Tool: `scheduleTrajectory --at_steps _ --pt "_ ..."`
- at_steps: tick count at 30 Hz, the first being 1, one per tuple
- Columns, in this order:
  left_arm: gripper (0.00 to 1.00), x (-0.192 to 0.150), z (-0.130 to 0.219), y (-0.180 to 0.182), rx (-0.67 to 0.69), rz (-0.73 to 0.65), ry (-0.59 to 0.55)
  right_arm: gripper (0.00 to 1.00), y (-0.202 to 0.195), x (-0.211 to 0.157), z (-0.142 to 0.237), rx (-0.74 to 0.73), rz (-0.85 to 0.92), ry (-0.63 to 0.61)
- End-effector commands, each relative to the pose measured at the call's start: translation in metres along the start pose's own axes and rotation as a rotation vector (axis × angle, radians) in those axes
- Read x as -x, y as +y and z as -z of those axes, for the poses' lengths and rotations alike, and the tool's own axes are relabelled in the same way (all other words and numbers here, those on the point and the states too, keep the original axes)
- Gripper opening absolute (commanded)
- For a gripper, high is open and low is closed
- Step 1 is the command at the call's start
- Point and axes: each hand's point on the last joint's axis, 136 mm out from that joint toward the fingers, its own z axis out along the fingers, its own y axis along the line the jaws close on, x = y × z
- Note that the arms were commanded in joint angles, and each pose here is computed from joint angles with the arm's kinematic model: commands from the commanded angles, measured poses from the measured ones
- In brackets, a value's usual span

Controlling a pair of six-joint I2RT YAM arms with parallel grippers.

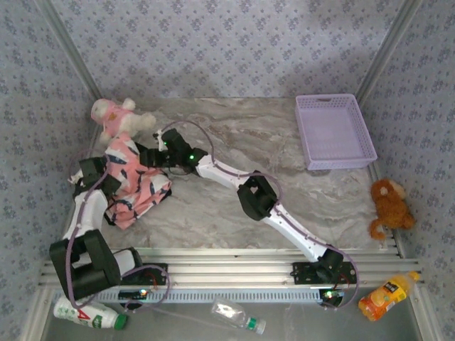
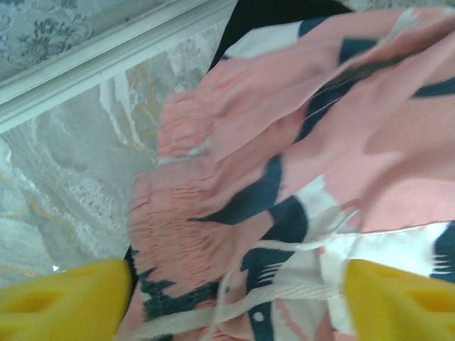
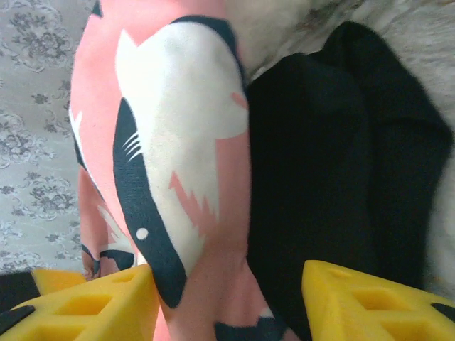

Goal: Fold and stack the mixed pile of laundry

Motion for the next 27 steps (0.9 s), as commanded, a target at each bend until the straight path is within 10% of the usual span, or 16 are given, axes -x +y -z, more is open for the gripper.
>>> scheduleTrajectory --at_steps 1,11,19,27 --pt "1.0 0.019 0.012 -0.012 -0.031 0.023 -0.027 0.65 0.024 0.041 0.039 0.0 0.058 -0.06" --pt "0.94 0.03 0.056 -0.068 -0.278 -0.078 -0.131 0.7 0.006 0.068 0.137 -0.169 0.116 -0.115" --pt "0.27 0.013 0.021 -0.127 -0.464 -0.109 -0.023 0.7 -0.042 0.062 0.221 -0.336 0.1 -0.118" --pt "0.32 0.002 -0.047 -0.131 -0.338 -0.125 0.069 0.71 -0.071 0.057 0.296 -0.479 0.097 -0.146"
